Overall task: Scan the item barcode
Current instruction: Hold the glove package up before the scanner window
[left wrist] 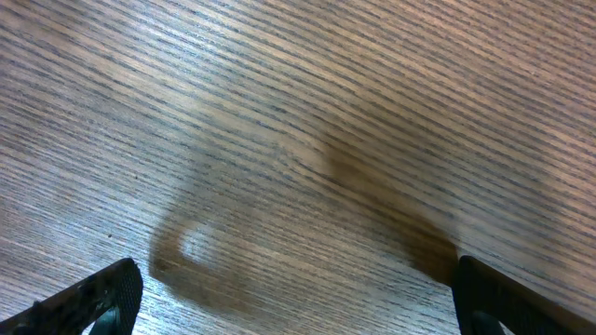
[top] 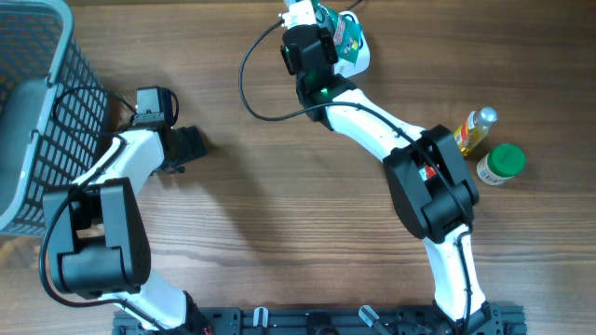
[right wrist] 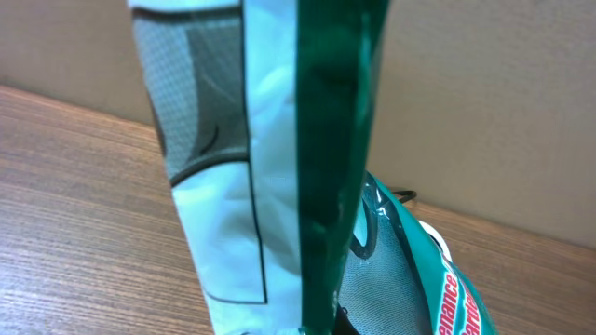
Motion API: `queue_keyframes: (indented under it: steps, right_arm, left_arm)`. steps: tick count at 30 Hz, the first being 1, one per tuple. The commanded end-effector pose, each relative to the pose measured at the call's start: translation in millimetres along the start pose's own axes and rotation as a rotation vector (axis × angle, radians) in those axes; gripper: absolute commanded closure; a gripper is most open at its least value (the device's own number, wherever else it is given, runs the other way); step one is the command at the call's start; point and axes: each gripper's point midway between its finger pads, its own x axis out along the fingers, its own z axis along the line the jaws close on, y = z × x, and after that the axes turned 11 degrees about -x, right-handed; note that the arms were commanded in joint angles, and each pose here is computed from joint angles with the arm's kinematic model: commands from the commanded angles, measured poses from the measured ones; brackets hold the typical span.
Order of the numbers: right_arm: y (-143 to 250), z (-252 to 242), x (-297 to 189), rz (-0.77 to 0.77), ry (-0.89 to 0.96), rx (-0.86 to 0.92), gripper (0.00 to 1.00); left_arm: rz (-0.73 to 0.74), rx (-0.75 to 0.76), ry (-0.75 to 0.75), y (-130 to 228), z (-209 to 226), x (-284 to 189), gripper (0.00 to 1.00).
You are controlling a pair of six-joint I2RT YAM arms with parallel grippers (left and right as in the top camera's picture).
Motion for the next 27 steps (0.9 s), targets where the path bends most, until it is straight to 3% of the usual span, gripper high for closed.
queue_keyframes:
  steps: [1, 6, 11, 14, 20, 21, 23, 27]
  right_arm:
    - [-30.4, -19.5, -14.0, -0.050, 0.017, 0.082, 0.96]
    - [-55.4, -42.7, -39.6, -0.058, 0.022, 0.084, 0.96]
    - [-45.1, -53.8, -76.4, 0.077, -0.050, 0.007, 0.96]
    - [-11.1, -38.0, -101.4, 0.233, -0.202, -0.074, 0.96]
    - [83.2, 33.5, -191.0, 0.649, -0.764, -0.106, 0.95]
    - [104.1, 35.8, -212.4, 0.758, -0.820, -0.109, 0.89]
    - [128.7, 30.8, -228.5, 0.869, -0.822, -0.136, 0.88]
    - [185.1, 15.2, -238.2, 1.025, -0.727, -0.236, 0.95]
  left_arm:
    - [0.028, 0.024, -0.033, 9.6, 8.0, 7.4, 0.00]
    - [0.028, 0.024, -0.033, 9.6, 8.0, 7.4, 0.00]
    - [0.028, 0.024, -0.033, 9.6, 8.0, 7.4, 0.00]
    - [0.028, 0.024, -0.033, 9.5, 7.9, 7.4, 0.00]
    - [0.028, 0.024, -0.033, 9.5, 7.9, 7.4, 0.00]
    - [0.028, 0.024, -0.033, 9.6, 8.0, 7.4, 0.00]
    - [0.028, 0.024, -0.033, 9.6, 8.0, 7.4, 0.00]
    - [0.028, 0.024, -0.033, 9.6, 8.0, 7.4, 0.00]
